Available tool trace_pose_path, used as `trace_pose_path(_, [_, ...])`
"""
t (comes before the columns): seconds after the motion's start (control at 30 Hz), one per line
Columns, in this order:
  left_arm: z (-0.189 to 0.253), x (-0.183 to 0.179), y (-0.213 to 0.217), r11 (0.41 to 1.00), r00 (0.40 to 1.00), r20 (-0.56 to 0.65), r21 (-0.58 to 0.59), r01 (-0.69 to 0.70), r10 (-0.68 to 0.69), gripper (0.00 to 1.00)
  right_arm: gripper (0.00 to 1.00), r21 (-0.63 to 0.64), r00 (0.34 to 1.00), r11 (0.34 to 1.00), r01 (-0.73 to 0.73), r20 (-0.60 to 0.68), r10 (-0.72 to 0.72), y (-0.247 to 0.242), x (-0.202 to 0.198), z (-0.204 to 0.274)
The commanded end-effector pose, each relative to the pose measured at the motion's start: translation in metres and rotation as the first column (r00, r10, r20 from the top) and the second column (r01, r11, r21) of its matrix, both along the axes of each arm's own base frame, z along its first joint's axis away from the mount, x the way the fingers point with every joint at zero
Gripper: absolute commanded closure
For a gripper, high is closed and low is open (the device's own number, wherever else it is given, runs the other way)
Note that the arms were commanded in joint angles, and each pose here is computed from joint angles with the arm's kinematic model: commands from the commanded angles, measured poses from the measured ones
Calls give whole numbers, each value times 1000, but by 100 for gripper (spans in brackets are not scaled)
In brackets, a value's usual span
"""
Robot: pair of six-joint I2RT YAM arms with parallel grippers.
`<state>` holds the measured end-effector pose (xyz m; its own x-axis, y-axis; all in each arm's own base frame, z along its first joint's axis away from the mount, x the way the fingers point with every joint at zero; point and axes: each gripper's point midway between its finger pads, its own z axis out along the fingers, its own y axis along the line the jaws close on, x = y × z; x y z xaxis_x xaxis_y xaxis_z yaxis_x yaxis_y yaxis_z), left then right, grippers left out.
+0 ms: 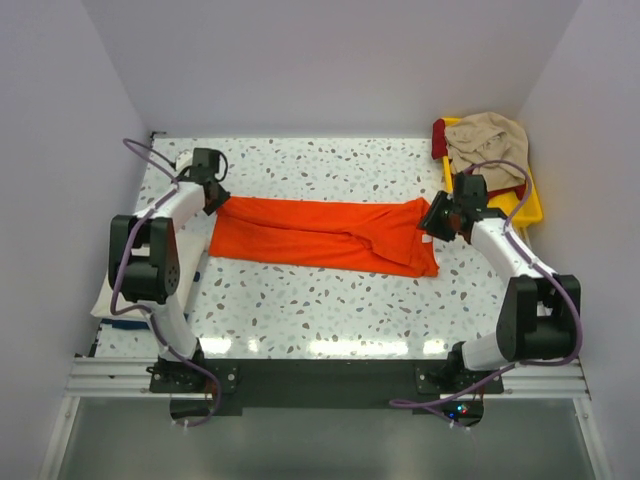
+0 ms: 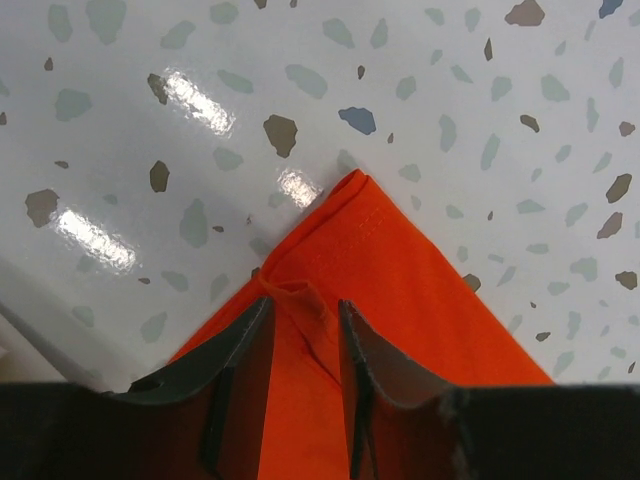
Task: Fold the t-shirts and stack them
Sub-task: Fold the tshirt
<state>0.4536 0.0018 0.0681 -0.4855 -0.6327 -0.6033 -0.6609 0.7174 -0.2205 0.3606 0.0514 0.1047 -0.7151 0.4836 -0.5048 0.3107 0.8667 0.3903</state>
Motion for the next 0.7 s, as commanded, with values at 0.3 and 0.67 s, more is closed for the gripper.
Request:
trace_pose_path(0.3, [-14,7,-8,997,1000,-1,-70,-22,22,66,63,14,999,1000,-14,31,14,7,-6,2])
trace_pose_path(0.67, [-7,13,-11,997,999,32,-76,7,-4,93,62,-1,999,1000,-28,-22,28,5,-28,-23])
